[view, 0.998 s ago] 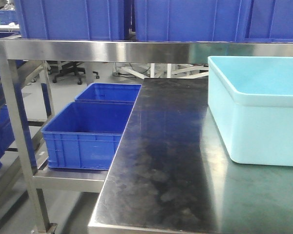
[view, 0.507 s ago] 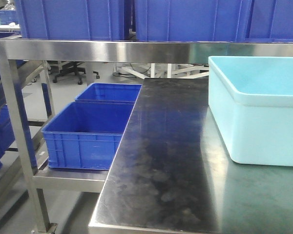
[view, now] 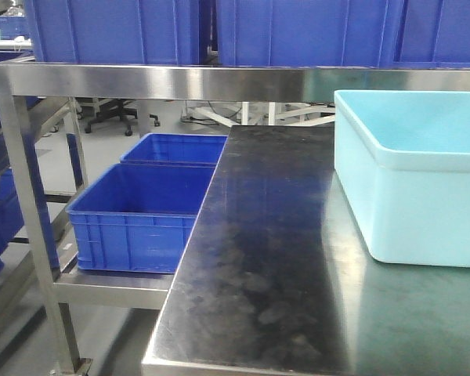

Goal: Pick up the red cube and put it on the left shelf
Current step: 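Lower the open right gripper around the red cube and close it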

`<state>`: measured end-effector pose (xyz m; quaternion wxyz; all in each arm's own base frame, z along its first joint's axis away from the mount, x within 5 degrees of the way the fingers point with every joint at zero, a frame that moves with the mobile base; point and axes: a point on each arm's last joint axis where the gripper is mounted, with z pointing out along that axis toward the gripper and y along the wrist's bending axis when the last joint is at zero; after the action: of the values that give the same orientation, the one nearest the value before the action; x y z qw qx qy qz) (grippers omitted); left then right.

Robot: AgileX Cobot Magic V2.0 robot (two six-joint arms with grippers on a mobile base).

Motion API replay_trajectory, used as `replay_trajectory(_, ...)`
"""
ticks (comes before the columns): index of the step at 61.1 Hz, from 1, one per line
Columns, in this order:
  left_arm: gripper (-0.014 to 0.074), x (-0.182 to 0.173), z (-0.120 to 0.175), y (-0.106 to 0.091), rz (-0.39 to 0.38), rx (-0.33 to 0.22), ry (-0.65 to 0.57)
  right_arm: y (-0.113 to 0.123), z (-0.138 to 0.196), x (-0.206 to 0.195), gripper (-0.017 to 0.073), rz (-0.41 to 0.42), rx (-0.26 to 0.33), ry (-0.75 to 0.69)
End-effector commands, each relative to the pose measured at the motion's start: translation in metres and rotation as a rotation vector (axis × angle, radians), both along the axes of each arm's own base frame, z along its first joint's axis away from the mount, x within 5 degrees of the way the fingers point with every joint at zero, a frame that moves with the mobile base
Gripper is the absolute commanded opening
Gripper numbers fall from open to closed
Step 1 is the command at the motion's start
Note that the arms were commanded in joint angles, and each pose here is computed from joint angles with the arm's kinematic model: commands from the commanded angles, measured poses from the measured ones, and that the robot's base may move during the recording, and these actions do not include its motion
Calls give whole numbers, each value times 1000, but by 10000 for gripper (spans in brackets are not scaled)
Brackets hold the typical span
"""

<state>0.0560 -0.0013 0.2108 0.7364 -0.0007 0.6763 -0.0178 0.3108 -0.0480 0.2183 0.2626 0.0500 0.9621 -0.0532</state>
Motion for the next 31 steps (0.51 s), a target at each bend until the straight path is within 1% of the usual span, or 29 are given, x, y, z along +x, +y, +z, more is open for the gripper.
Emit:
replay_trajectory(1,101,-1,0,0,2,-1,-76,-2,21,8,560,7,-17,-115)
replay_trajectory(19,101,-1,0,0,2,-1,-76,-1,20,11,560,6,-12,-140)
replay_trajectory(31,101,-1,0,0,2,-1,-76,-1,20,12,560,-2,1,-146)
